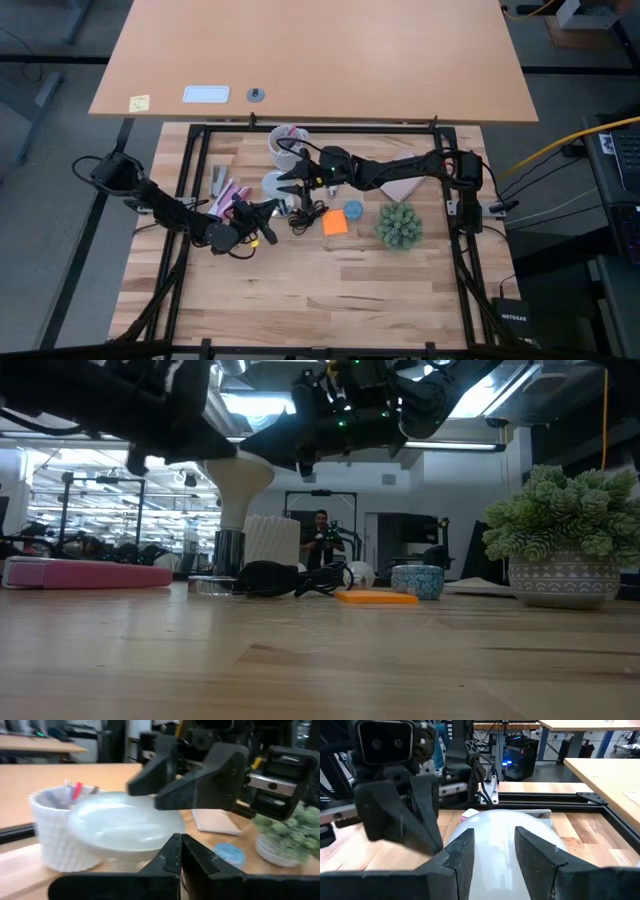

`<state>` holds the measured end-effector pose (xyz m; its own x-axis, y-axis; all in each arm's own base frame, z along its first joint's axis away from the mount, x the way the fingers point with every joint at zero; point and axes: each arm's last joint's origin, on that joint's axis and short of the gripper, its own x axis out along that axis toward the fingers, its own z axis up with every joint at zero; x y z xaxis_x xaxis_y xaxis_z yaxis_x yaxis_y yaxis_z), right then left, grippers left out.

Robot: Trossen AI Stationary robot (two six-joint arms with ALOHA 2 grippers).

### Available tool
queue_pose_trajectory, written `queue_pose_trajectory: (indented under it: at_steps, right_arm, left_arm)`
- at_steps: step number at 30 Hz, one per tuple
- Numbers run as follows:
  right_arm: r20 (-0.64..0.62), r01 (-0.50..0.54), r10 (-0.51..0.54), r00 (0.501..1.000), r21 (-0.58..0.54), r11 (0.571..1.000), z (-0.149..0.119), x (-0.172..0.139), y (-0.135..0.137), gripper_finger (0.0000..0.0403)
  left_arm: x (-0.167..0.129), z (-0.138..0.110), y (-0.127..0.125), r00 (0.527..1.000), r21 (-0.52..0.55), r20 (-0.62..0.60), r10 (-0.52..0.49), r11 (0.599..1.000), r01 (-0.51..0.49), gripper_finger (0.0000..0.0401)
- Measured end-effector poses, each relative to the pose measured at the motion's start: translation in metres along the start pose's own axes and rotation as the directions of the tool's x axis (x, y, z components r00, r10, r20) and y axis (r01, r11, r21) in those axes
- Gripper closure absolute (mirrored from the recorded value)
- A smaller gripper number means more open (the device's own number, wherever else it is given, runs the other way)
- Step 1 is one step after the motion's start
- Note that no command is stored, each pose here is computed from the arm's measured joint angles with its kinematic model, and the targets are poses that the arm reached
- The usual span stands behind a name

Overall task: Screw lightbulb
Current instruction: Insert the lightbulb into the silver lamp

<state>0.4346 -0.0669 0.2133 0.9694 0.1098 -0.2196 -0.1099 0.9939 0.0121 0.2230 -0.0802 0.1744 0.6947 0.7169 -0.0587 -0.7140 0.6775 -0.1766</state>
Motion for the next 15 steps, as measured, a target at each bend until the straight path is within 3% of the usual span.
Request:
queue_pose_trajectory:
  at_steps: [15]
  right_arm:
    - [0.002, -0.068, 0.068, 0.998, 0.016, 0.998, 0.001, 0.002, 0.008, 0.0260]
  left_arm:
    - [-0.016, 0.000, 0.000, 0.986, 0.016, 0.072, 0.151, 0.988, -0.152, 0.0401]
